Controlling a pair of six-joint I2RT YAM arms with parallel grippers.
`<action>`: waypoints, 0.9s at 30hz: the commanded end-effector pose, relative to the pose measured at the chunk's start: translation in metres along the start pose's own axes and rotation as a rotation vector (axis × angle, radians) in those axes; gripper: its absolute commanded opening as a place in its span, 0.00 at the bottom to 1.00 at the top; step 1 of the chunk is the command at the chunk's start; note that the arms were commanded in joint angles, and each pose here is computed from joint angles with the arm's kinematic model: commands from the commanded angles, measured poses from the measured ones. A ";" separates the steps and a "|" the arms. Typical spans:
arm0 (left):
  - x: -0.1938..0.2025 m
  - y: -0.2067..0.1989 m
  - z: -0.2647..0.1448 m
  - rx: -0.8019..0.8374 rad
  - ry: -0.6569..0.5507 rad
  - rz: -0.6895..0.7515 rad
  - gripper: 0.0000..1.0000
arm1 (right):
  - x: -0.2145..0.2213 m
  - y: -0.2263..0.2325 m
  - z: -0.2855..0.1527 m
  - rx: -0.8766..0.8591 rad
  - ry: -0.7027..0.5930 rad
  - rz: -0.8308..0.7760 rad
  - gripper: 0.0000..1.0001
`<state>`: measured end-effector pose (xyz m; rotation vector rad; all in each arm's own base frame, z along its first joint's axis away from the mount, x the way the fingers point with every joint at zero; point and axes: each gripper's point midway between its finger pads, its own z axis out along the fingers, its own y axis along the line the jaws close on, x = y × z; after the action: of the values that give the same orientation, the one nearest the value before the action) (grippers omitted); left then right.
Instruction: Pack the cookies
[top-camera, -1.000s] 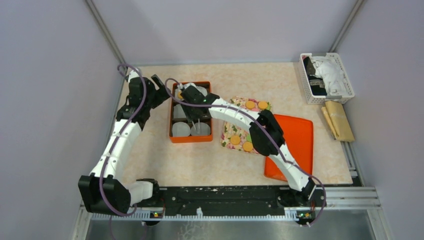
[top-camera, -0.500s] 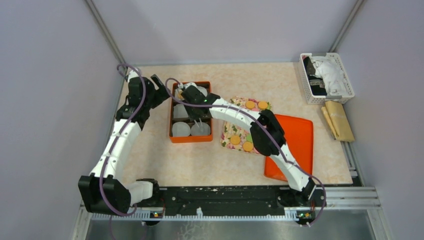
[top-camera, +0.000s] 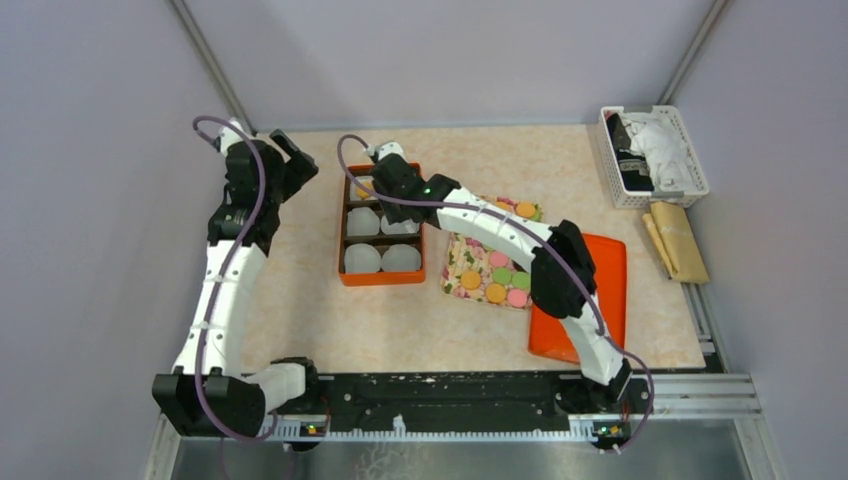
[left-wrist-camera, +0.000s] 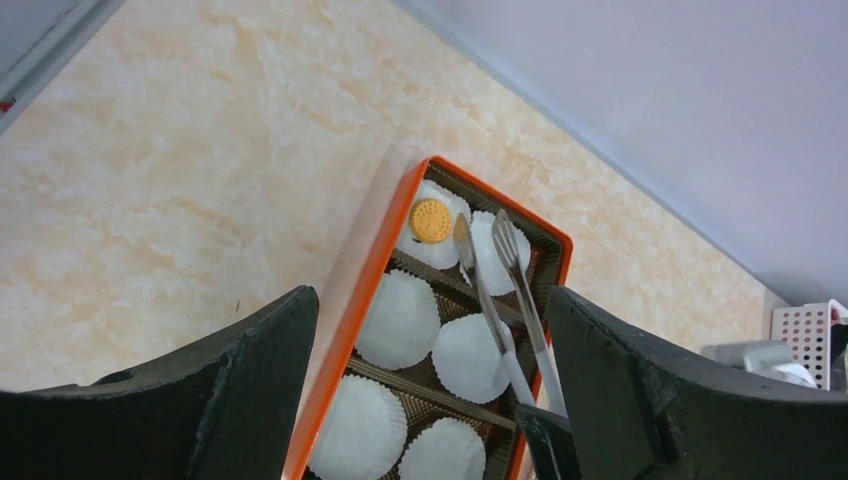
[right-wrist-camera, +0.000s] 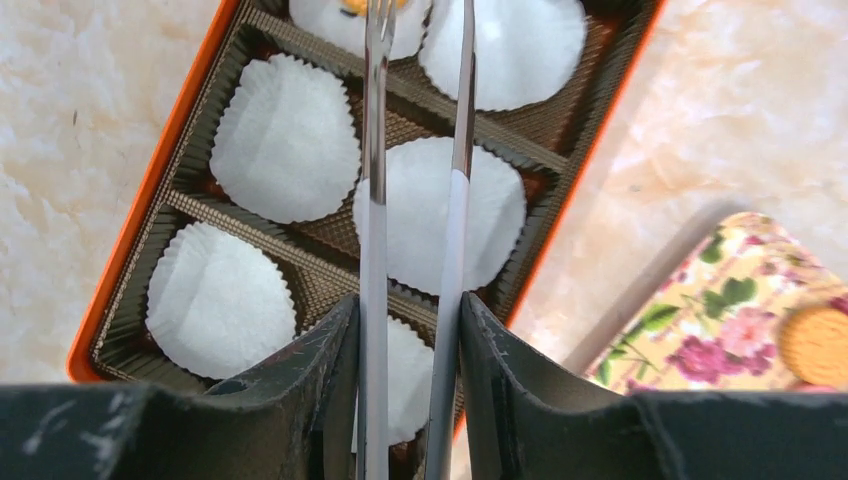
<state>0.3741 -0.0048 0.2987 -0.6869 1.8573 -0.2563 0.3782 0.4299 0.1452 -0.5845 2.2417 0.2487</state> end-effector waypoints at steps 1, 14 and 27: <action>-0.024 -0.008 -0.013 0.028 -0.057 -0.001 0.91 | -0.058 -0.030 -0.058 0.077 -0.169 0.026 0.34; 0.019 -0.033 0.003 0.246 0.055 0.021 0.88 | -0.033 -0.098 -0.146 0.240 -0.207 0.032 0.35; 0.053 -0.043 0.016 0.327 0.189 0.003 0.87 | 0.047 -0.221 -0.147 0.309 -0.121 0.372 0.35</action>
<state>0.3840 -0.0599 0.2594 -0.4921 1.9802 -0.5644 0.3426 0.1938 0.1947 -0.1459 2.2619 0.0239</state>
